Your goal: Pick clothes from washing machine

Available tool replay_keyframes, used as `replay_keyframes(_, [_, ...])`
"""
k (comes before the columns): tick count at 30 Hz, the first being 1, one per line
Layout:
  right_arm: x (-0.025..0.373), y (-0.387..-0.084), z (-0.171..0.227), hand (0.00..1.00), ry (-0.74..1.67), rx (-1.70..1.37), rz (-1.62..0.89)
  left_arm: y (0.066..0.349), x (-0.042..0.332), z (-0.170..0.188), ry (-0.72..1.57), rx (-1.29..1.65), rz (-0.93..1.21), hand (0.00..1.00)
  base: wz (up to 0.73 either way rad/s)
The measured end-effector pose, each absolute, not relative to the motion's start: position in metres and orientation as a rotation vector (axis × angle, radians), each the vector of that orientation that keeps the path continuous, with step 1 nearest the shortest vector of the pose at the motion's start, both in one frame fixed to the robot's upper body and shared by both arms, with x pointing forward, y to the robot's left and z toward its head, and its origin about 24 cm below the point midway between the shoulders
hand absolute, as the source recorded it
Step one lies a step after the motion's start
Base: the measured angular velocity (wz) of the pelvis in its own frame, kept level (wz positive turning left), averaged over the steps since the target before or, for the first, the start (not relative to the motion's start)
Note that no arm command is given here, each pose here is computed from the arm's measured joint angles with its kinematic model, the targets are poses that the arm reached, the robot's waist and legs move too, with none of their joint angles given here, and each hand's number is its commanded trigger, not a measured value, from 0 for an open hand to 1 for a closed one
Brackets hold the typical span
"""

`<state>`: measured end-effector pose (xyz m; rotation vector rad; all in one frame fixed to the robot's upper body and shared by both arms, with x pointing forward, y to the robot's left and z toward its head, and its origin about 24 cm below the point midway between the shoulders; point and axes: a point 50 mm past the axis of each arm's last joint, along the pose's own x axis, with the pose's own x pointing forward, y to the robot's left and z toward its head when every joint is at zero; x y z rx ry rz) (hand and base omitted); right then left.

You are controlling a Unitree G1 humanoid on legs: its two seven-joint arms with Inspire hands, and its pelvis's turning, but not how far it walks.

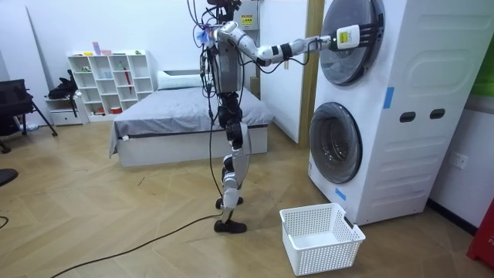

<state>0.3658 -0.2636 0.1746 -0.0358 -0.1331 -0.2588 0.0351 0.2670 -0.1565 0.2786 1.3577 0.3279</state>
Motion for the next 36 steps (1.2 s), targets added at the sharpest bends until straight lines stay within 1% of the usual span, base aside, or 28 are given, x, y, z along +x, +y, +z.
replay_keyframes(4, [0.367, -0.253, 0.179, 0.0, -0.145, -0.091, -0.207, 0.268, 0.034, -0.156, 1.361, 0.282, 0.329, 0.0, 0.0])
replay_keyframes(12, [0.367, -0.253, 0.181, 0.0, -0.14, -0.099, -0.182, 0.269, 0.035, -0.156, 1.364, 0.276, 0.314, 0.0, -0.03])
replay_keyframes(20, [0.377, -0.256, 0.193, 0.0, -0.114, -0.065, -0.199, 0.269, 0.033, -0.156, 1.387, 0.313, 0.288, 0.0, -0.03])
replay_keyframes(33, [0.381, -0.267, 0.194, 0.0, -0.088, -0.059, -0.248, 0.274, 0.0, -0.155, 1.479, 0.394, 0.234, 0.0, 0.07])
replay_keyframes(36, [0.381, -0.275, 0.189, 0.0, -0.07, -0.059, -0.261, 0.277, -0.005, -0.154, 1.502, 0.399, 0.242, 0.0, 0.19])
